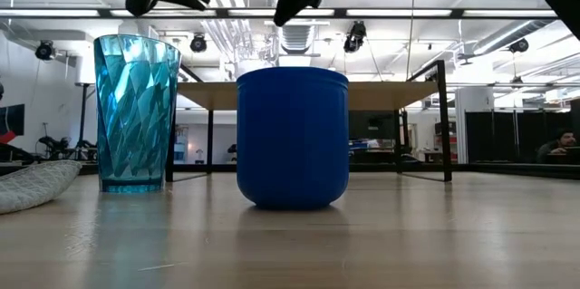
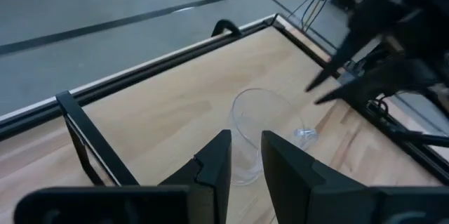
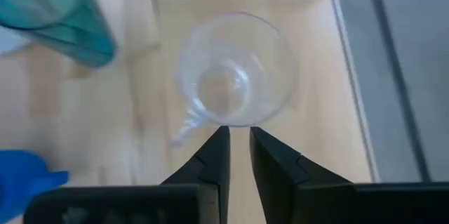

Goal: Stack small to large cups/mugs on shelf
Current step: Put the transparent mug on the shelf, then put the blue mug on the shelf

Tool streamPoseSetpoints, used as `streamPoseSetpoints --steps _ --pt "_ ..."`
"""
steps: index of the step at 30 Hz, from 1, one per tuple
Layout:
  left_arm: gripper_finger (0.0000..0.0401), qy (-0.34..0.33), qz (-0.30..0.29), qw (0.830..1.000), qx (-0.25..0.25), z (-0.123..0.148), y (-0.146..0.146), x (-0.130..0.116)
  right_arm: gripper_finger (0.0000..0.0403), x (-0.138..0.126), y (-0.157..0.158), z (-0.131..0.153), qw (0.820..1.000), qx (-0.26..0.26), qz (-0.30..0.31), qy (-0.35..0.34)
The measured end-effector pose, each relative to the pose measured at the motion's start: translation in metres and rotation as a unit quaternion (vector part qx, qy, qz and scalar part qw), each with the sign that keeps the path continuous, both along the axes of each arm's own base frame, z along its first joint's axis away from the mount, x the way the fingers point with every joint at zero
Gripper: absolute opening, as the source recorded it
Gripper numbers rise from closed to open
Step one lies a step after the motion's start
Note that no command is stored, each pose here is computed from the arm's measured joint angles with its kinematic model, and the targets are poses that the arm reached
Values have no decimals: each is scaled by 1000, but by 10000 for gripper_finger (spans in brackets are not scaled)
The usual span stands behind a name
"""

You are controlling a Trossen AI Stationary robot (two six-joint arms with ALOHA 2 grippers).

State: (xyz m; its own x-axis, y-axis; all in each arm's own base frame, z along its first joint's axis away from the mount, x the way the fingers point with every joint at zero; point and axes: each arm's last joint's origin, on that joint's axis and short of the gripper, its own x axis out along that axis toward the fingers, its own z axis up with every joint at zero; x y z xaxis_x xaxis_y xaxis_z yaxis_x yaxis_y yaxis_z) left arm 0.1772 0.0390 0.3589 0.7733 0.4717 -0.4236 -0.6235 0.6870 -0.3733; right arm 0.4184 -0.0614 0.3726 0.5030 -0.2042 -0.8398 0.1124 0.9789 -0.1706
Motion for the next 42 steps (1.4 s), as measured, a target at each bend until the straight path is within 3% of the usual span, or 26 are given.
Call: streamPoseSetpoints --steps 6,17,30,37,42 --pt "66 -4 -2 1000 3 1 -1 -4 12 5 -6 -14 999 -7 -10 32" --pt "66 18 -13 1000 20 -3 0 1 9 17 -9 -33 999 -2 -14 51" --pt "66 20 -12 1000 18 -4 0 2 9 30 -12 -26 999 -13 -16 -28" --pt "66 10 -12 1000 20 1 0 0 9 20 -10 -27 999 8 -41 11" --pt "66 -7 -16 1000 21 8 -2 -7 9 -1 12 -17 997 26 -44 65"
